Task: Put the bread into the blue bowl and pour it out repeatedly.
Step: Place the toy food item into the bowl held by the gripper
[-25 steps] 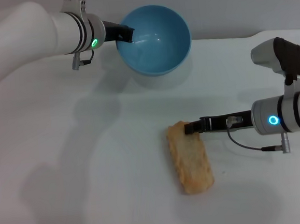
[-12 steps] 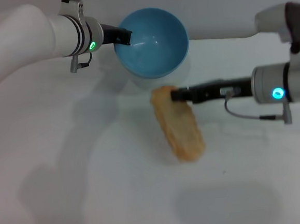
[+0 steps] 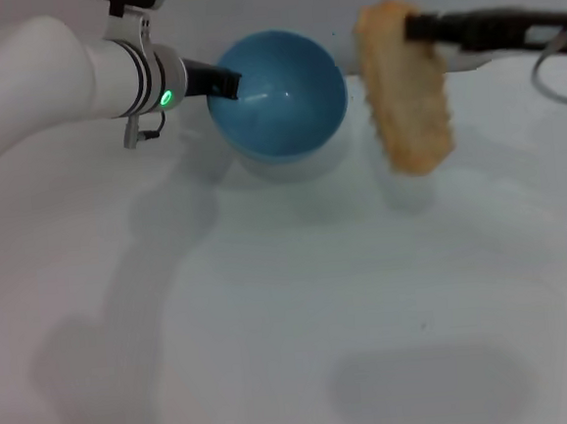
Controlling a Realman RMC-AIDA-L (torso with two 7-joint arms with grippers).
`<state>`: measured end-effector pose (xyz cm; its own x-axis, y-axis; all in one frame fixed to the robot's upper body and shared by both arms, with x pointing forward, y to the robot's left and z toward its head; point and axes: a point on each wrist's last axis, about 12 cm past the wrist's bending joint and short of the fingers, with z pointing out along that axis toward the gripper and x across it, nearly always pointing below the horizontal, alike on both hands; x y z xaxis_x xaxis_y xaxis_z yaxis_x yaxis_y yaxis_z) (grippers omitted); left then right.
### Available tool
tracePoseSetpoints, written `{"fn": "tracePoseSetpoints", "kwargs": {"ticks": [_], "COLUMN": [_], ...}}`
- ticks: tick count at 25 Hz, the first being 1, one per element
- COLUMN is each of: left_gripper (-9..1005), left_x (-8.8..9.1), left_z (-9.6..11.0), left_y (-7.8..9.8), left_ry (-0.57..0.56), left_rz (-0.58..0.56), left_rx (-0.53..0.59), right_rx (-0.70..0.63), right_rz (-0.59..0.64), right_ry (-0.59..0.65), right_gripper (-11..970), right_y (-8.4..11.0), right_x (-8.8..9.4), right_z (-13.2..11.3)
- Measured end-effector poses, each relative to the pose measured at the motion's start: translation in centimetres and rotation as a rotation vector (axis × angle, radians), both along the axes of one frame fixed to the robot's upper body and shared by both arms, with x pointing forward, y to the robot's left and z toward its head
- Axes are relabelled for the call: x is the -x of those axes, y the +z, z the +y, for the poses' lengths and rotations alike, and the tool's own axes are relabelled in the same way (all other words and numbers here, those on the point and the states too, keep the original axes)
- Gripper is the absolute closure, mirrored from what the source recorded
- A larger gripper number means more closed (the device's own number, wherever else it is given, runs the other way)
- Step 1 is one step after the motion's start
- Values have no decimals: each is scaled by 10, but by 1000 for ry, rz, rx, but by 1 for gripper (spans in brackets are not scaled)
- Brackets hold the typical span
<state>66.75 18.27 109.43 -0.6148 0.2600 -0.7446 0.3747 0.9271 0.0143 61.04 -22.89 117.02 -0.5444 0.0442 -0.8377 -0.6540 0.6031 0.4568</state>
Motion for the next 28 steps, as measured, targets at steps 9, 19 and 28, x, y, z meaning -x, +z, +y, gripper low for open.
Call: {"fn": "tracePoseSetpoints", "kwargs": {"ticks": [9, 19, 28], "left_gripper": [997, 998, 997], "left_x": [16, 33, 39], "left_z": [-25, -53, -61], "left_y": [-3, 9, 10], "left_ry": [-149, -255, -285], "left_rz": [103, 133, 169], "left_rx": [-55, 21, 41], "right_rx": [-28, 6, 35], "right_rz": [-58, 42, 56], "right_ry": [-24, -4, 2], "right_gripper": [872, 881, 883], "right_y": [23, -13, -33], "right_x": [-6, -12, -24], "right_z": [-17, 2, 22]}}
